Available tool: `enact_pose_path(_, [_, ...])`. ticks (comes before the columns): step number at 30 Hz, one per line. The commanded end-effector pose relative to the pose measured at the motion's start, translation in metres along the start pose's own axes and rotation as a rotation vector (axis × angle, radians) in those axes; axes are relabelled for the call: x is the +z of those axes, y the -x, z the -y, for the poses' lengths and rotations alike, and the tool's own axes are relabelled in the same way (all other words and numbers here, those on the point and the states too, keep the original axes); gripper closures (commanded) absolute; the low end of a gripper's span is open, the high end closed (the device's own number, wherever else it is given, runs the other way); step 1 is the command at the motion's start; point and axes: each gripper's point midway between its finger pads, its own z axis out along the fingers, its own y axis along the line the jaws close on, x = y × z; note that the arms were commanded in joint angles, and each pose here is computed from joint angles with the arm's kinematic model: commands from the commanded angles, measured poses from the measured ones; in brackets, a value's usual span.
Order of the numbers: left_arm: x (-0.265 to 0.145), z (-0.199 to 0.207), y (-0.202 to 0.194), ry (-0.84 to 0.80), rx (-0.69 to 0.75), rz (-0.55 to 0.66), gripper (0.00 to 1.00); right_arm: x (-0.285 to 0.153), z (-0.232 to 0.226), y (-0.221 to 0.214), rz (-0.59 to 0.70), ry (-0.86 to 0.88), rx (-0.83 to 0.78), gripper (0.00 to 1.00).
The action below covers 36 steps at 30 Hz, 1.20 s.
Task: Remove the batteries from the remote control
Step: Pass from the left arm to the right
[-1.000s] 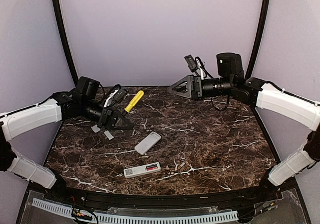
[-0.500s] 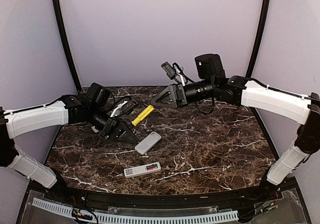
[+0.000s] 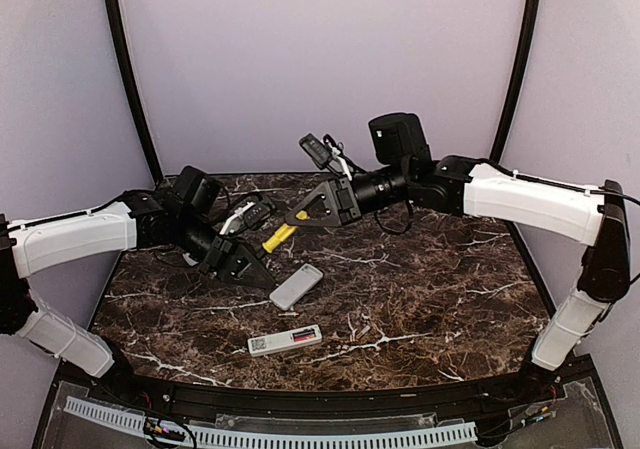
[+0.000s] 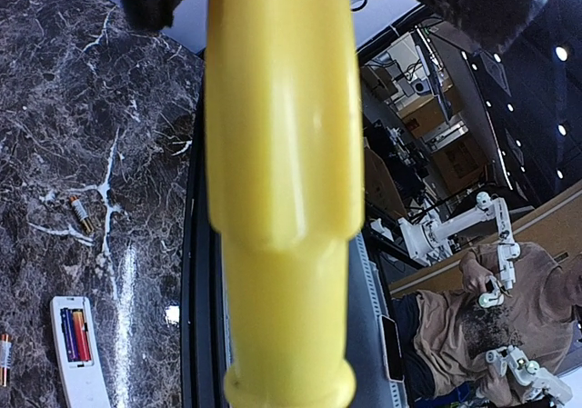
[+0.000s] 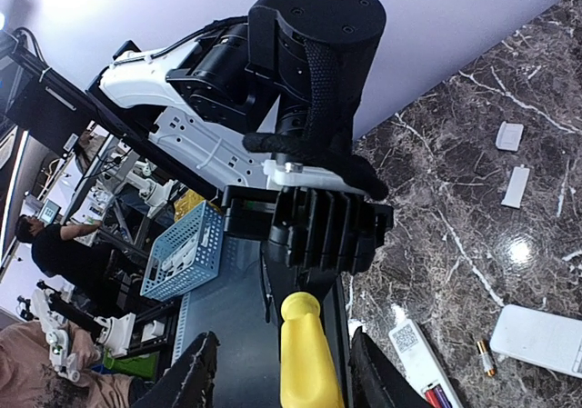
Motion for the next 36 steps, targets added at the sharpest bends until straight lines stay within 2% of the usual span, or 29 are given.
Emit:
enact_pose_path(1, [0.001,0.01,0.002,-0.049,0.01,-0.005,1.0,0.008,-0.014,0.004,-0.015,0.069,-0.041,0.54])
enact_pose_path(10, [0.002,0.01,0.002,-0.054,0.003,-0.008,1.0,0.011,-0.013,0.0,-0.024,0.069,-0.038,0.68])
enact_pose_path(17, [0.001,0.009,0.004,-0.039,0.011,-0.001,1.0,0.012,-0.008,-0.001,-0.023,0.051,-0.034,0.86])
enact_pose_path(19, [0.001,0.007,0.005,-0.026,0.017,0.007,0.92,0.011,-0.003,0.0,-0.008,0.015,-0.036,0.93])
enact_pose_path(20, [0.001,0.007,0.007,-0.019,0.024,0.015,0.79,0.01,-0.002,0.001,0.0,0.002,-0.039,0.96])
enact_pose_path(21, [0.001,0.004,0.007,-0.003,0.02,0.02,0.72,0.008,-0.001,0.003,0.009,-0.011,-0.044,1.0])
enact_pose_path(22, [0.0,0.005,0.011,0.006,0.037,0.036,0.57,0.006,-0.001,0.005,0.021,-0.024,-0.05,1.0])
enact_pose_path(23, [-0.001,0.002,0.011,0.035,0.043,0.048,0.47,0.004,-0.001,0.007,0.033,-0.04,-0.056,1.0])
enact_pose_path(24, [-0.002,0.0,0.015,0.057,0.058,0.064,0.34,0.002,0.0,0.008,0.046,-0.059,-0.059,1.0])
enact_pose_path(26, [-0.008,-0.016,0.018,0.201,0.083,0.09,0.26,-0.005,0.006,0.013,0.079,-0.117,-0.061,1.0])
enact_pose_path(30, [-0.03,-0.032,0.023,0.434,0.146,0.164,0.22,-0.033,0.02,0.02,0.165,-0.24,-0.048,1.0])
enact_pose_path(33, [-0.046,-0.033,0.026,0.542,0.172,0.25,0.22,-0.057,0.029,0.019,0.235,-0.32,-0.039,1.0])
enact_pose_path(36, [-0.057,-0.048,0.018,0.656,0.123,0.3,0.22,-0.075,0.035,0.015,0.288,-0.406,-0.041,1.0])
